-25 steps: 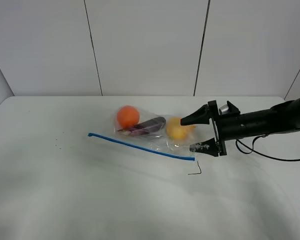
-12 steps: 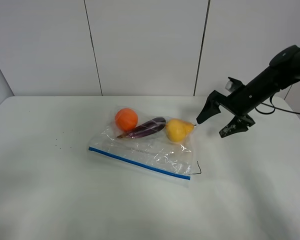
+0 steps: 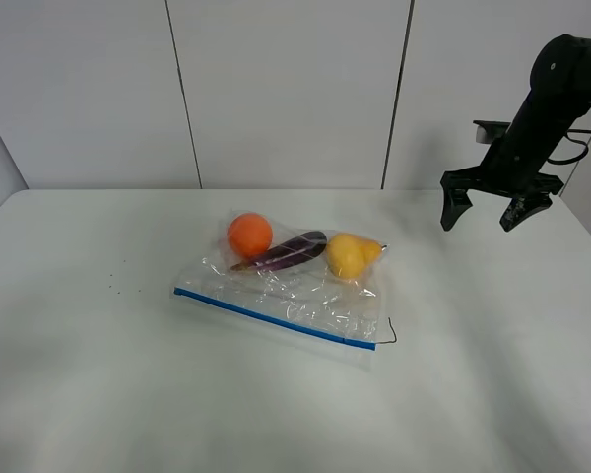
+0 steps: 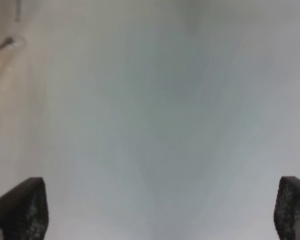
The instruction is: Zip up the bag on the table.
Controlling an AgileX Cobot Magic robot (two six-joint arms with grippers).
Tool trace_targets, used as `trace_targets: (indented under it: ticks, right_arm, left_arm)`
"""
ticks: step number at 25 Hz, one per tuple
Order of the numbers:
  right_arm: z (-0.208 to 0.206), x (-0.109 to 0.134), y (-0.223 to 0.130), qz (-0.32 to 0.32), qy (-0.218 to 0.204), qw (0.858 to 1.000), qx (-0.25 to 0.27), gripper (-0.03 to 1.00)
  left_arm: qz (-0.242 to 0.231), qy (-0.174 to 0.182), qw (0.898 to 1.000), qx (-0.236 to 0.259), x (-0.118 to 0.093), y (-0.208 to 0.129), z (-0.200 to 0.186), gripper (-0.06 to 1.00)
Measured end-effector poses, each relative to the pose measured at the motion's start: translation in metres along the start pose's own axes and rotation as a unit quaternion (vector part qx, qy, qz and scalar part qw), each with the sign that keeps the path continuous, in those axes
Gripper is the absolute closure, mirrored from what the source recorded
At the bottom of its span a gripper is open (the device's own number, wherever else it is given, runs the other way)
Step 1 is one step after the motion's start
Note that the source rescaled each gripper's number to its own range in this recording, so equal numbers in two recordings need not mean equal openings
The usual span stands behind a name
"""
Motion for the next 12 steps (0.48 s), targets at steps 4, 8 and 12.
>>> trace_targets:
  ticks: [4, 8, 12]
  right_arm:
    - [0.000, -0.001, 0.000, 0.001, -0.002, 1.000, 0.000, -0.03]
    - [-0.001, -0.001, -0.003, 0.001, -0.003, 1.000, 0.002, -0.03]
    - [-0.004, -0.002, -0.026, 0.004, -0.005, 1.000, 0.021, -0.03]
  left_arm:
    - [0.000, 0.000, 1.000, 0.000, 0.000, 0.000, 0.000, 0.00]
    - [0.000, 0.000, 1.000, 0.000, 0.000, 0.000, 0.000, 0.00]
    - [0.000, 0.000, 1.000, 0.000, 0.000, 0.000, 0.000, 0.00]
Point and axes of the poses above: a point on each arm's last joint axis where the gripper is mounted, z pointing out along that axis toward the gripper, x along the wrist's bending axis when the last joint is at zero, y = z × x, the point moved 5 cm from there along z, pointing out along that axis toward the gripper, and after that the axes turned 6 degrees about z, right-handed, at the moved point
